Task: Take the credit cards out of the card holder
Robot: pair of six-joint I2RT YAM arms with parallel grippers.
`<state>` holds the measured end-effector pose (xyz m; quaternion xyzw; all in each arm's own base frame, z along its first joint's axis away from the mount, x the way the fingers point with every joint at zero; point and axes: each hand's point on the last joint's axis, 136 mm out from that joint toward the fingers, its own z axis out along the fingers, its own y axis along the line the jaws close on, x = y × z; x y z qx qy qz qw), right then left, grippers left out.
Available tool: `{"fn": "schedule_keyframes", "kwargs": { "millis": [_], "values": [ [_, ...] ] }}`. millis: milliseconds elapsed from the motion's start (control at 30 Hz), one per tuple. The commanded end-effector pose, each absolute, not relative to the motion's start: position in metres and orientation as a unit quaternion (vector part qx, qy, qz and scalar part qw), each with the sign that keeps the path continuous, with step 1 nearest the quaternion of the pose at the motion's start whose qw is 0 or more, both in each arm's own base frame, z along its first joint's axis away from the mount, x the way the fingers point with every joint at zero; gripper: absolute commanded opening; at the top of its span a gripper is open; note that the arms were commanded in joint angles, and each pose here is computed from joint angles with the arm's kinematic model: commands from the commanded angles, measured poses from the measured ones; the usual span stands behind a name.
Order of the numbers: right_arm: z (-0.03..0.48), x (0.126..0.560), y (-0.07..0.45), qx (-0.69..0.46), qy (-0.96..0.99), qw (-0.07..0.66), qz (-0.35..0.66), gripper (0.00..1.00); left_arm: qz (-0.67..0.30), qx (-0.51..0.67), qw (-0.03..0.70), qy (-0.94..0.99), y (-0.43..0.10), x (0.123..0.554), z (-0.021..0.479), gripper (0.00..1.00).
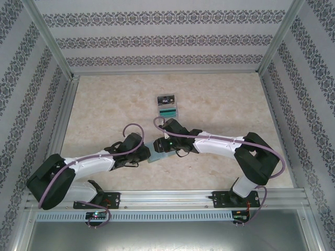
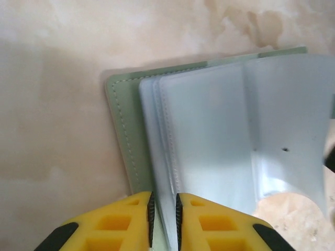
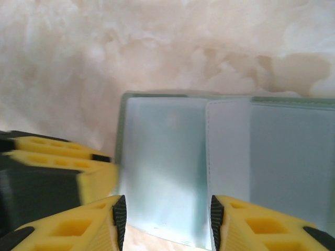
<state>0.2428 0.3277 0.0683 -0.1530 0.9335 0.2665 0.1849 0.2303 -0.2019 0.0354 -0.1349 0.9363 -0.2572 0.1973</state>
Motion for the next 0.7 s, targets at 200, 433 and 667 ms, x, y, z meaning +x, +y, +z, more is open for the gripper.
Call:
{"fn": "schedule_keyframes", "kwargs": {
  "millis": [200,433,667],
  "values": [
    [0.062,0.253,0.309,-0.175,0.941,0.213,0.197,0.49,-0.249,-0.124,0.206,0.938,-0.196,0.229,0.036,0.24],
    [0.046,0.258,0.297,-0.177,0.948,0.213,0.158,0.45,-0.267,-0.12,0.2,0.935,-0.206,0.233,0.033,0.27],
    [0.047,0.258,0.291,-0.168,0.948,0.22,0.157,0.46,-0.283,-0.113,0.189,0.933,-0.221,0.24,0.031,0.27]
  ]
}}
